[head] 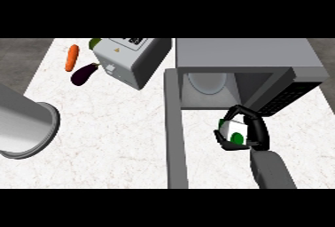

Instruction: Pick up the milk, place it into the microwave and close the microwave

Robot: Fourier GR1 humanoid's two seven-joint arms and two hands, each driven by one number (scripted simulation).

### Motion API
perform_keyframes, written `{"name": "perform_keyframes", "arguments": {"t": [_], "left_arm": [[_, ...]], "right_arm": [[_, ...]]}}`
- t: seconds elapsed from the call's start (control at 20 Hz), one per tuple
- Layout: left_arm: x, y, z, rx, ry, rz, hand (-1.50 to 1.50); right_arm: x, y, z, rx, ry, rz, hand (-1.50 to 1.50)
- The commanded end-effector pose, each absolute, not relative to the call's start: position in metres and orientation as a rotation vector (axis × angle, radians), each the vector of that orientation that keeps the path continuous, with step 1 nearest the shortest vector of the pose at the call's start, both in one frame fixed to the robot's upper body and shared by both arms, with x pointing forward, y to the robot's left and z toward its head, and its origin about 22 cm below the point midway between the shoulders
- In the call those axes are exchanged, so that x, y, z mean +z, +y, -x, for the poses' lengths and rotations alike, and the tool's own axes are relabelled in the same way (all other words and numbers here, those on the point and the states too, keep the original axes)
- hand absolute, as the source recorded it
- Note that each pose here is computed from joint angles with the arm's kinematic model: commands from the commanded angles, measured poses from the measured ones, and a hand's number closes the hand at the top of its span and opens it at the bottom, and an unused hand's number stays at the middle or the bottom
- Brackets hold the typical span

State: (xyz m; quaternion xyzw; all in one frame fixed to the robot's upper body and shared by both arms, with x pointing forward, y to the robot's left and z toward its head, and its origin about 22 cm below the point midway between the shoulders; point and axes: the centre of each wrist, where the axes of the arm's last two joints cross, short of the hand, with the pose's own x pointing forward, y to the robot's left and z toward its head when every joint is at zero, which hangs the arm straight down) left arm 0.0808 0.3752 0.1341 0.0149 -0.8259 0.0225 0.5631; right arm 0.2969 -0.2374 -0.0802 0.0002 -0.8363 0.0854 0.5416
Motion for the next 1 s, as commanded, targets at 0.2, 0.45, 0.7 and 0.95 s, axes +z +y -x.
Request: {"name": "perform_keyframes", "arguments": {"t": [0.2,0.45,0.7,0.95], "left_arm": [[0.13,0.399,-0.077,0.074,-1.947,-0.041,-1.5],[0.134,0.38,-0.088,0.066,-1.942,-0.034,-1.5],[0.12,0.395,-0.087,0.054,-1.929,-0.021,-1.5],[0.117,0.39,-0.089,0.033,-1.928,-0.025,-1.5]], "right_arm": [[-0.016,-0.207,-0.323,0.22,-1.997,0.049,1.5],[-0.015,-0.173,-0.345,0.245,-2.012,0.185,1.5],[0.024,-0.172,-0.396,0.379,-1.959,0.328,1.5],[0.025,-0.162,-0.416,0.43,-1.896,0.426,1.5]]}}
